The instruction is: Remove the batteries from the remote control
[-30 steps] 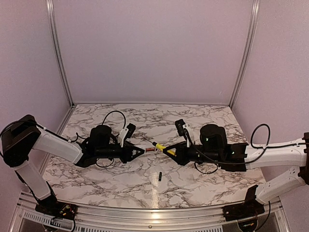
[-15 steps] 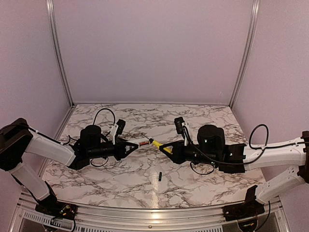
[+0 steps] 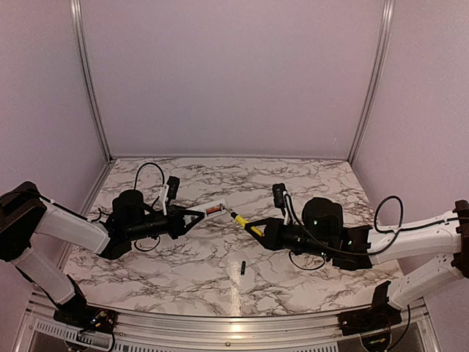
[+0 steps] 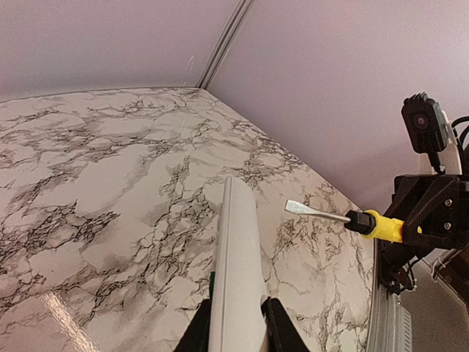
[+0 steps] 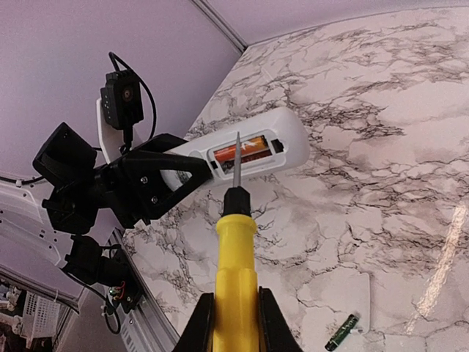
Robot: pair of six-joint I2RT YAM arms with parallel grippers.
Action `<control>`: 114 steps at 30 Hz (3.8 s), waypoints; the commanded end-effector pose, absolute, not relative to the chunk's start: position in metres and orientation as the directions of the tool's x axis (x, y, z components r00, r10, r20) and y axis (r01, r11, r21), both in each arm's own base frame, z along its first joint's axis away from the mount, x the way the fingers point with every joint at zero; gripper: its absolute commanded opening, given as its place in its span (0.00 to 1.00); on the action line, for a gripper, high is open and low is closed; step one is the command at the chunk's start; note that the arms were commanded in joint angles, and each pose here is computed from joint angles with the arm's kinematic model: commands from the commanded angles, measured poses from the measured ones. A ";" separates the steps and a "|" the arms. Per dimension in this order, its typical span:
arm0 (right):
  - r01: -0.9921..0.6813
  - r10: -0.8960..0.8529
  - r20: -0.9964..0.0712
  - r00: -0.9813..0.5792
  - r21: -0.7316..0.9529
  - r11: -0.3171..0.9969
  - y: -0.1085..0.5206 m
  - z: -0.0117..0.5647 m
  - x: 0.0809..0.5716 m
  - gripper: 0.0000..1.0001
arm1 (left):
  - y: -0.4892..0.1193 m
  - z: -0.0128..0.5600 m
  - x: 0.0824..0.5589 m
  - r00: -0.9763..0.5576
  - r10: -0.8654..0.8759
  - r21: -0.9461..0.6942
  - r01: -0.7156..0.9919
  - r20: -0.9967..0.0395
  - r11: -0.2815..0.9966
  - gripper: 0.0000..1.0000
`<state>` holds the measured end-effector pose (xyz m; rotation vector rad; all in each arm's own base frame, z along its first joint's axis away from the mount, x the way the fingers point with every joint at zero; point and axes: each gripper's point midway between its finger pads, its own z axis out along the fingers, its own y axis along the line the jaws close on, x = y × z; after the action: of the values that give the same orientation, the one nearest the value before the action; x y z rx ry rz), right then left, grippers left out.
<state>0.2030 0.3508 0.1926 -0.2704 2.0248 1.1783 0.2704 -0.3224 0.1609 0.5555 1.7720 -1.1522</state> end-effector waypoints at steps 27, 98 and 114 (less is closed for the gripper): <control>-0.532 0.109 -0.739 -0.665 0.572 0.624 0.369 0.191 0.198 0.00 | -0.316 0.182 0.269 -0.436 -0.172 -0.465 0.771 -0.884 0.434 0.00; -0.491 0.285 -0.715 -0.638 0.663 0.564 0.370 0.170 0.236 0.00 | -0.327 0.173 0.276 -0.625 -0.282 -0.685 0.645 -0.728 0.338 0.00; -0.496 0.180 -0.778 -0.602 0.541 0.679 0.372 0.149 0.256 0.00 | -0.328 0.171 0.279 -0.640 -0.266 -0.690 0.630 -0.721 0.356 0.00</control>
<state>0.2345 0.3757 0.1517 -0.2685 1.9998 1.0826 0.2881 -0.3136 0.1512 0.2308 1.8633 -1.3192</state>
